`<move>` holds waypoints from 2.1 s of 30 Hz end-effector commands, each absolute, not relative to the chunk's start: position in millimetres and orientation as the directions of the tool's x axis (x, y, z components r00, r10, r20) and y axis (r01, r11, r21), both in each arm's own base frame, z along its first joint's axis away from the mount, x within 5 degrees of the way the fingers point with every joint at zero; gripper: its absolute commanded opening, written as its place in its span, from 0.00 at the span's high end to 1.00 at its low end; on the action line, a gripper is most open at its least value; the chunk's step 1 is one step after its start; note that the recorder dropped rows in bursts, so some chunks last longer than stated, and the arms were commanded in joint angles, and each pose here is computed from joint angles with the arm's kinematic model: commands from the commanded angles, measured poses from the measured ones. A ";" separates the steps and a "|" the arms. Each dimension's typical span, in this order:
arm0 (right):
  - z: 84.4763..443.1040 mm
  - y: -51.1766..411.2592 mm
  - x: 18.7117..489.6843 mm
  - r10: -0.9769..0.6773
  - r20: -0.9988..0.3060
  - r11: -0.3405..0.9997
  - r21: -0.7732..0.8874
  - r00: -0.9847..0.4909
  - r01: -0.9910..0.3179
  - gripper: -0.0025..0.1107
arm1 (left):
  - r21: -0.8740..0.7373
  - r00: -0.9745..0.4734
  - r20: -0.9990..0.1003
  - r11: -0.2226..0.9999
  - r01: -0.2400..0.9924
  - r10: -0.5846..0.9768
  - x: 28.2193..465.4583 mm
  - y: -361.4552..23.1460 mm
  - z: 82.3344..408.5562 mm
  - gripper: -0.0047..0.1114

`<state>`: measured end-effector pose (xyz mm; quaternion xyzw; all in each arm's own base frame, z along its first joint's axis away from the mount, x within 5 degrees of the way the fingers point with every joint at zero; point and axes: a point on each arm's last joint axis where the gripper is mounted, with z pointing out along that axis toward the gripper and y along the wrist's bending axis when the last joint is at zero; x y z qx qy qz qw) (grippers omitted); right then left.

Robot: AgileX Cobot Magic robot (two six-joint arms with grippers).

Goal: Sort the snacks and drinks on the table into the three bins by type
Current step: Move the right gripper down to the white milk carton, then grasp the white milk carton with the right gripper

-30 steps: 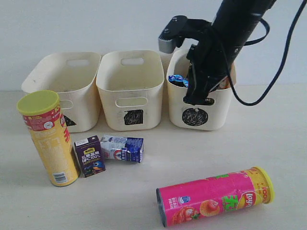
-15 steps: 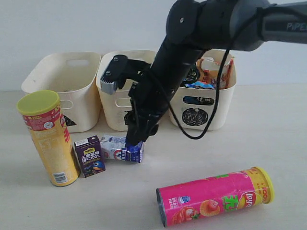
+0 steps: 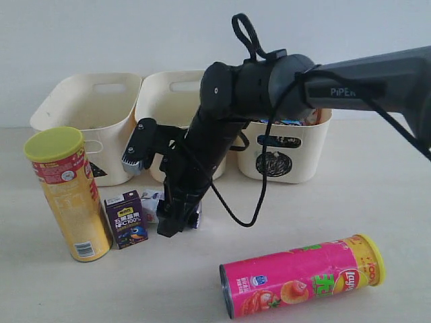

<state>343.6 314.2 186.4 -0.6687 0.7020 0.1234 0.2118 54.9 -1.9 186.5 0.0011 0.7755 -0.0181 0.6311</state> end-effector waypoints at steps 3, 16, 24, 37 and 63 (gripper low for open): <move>173.4 314.8 350.7 -0.903 -0.428 0.045 -0.171 0.033 -0.984 0.28 | -0.037 -0.190 -0.981 0.999 0.022 -0.032 54.8 -1.9 188.1 0.92; 144.6 317.9 364.0 -0.910 -0.407 0.032 -0.256 0.077 -0.966 0.28 | -0.037 -0.190 -0.981 0.999 0.022 -0.032 54.8 -1.9 188.1 0.92; 129.5 319.3 368.6 -0.913 -0.399 0.034 -0.279 0.083 -0.960 0.28 | -0.037 -0.191 -0.981 0.999 0.022 -0.032 54.8 -1.9 187.9 0.92; 129.2 321.6 373.6 -0.898 -0.439 0.108 -0.303 0.038 -0.947 0.72 | -0.037 -0.190 -0.981 0.999 0.022 -0.032 54.8 -1.9 188.1 0.92; 199.8 290.2 365.0 -0.918 -0.396 0.127 -0.253 -0.017 -0.959 0.98 | -0.037 -0.189 -0.981 0.999 0.022 -0.032 54.8 -1.9 188.1 0.92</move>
